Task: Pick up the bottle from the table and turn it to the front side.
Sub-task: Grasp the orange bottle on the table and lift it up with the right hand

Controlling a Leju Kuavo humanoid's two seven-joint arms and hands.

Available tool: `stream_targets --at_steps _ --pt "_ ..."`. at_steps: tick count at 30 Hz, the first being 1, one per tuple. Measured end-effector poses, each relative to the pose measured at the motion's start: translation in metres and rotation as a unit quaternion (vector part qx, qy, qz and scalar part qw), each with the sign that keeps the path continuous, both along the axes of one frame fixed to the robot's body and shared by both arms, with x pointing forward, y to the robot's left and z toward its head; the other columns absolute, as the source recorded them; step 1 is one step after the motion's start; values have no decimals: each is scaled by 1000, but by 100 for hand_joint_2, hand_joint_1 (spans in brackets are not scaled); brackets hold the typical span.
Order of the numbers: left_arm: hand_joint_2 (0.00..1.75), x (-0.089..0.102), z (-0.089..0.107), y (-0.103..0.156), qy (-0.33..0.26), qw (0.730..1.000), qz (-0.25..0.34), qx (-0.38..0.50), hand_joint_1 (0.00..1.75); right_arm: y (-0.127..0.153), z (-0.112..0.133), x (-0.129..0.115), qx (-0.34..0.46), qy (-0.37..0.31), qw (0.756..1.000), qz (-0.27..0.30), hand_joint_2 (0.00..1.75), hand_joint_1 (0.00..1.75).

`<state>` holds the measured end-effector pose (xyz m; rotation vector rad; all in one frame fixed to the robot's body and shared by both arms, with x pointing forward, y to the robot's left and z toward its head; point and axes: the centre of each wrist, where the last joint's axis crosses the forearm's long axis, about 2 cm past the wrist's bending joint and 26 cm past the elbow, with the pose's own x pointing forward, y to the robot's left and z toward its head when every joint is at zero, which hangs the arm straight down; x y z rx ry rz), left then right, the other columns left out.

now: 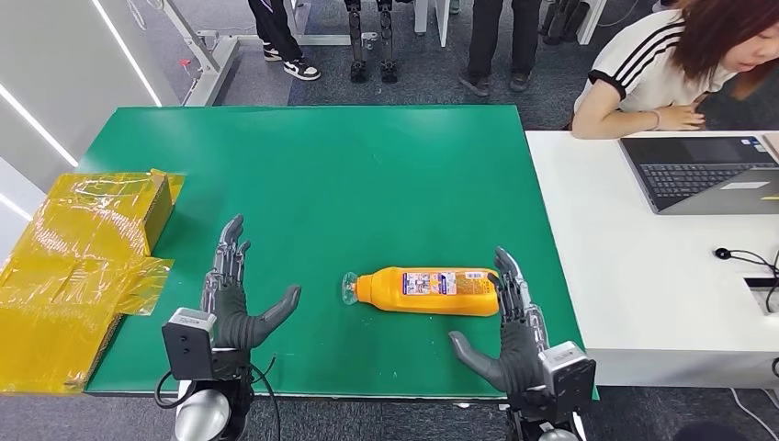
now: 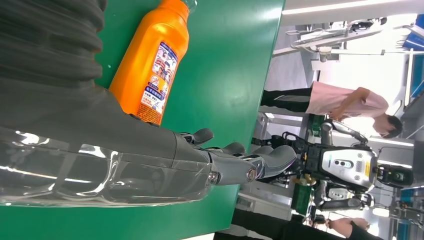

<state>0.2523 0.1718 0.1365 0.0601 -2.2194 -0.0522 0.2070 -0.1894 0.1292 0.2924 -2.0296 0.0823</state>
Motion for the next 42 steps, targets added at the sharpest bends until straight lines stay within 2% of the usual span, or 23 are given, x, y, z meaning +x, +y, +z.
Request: stream_targets --at_steps 15,22,26,30,35,39,42 --pt "175 12 4 -3 -5 1000 -7 -2 0 0 3 9 -26 -10 1000 2 175 0" --pt "175 12 2 -7 2 1000 -10 -3 0 -8 6 30 -129 -25 991 -36 175 0" --pt "175 11 1 -9 4 1000 -16 -1 0 -19 5 53 -214 -19 976 -45 175 0" --pt "175 10 -1 -13 6 1000 -25 1 0 -28 3 82 -281 3 960 -16 175 0" --pt "175 10 -3 -16 11 999 -33 2 0 -29 -1 119 -353 45 933 56 175 0" --pt "175 12 -4 -18 12 999 -43 2 0 -26 -5 141 -413 77 899 126 175 0" --pt "175 14 -5 -20 12 999 -49 2 0 -23 -9 154 -465 98 864 168 175 0"
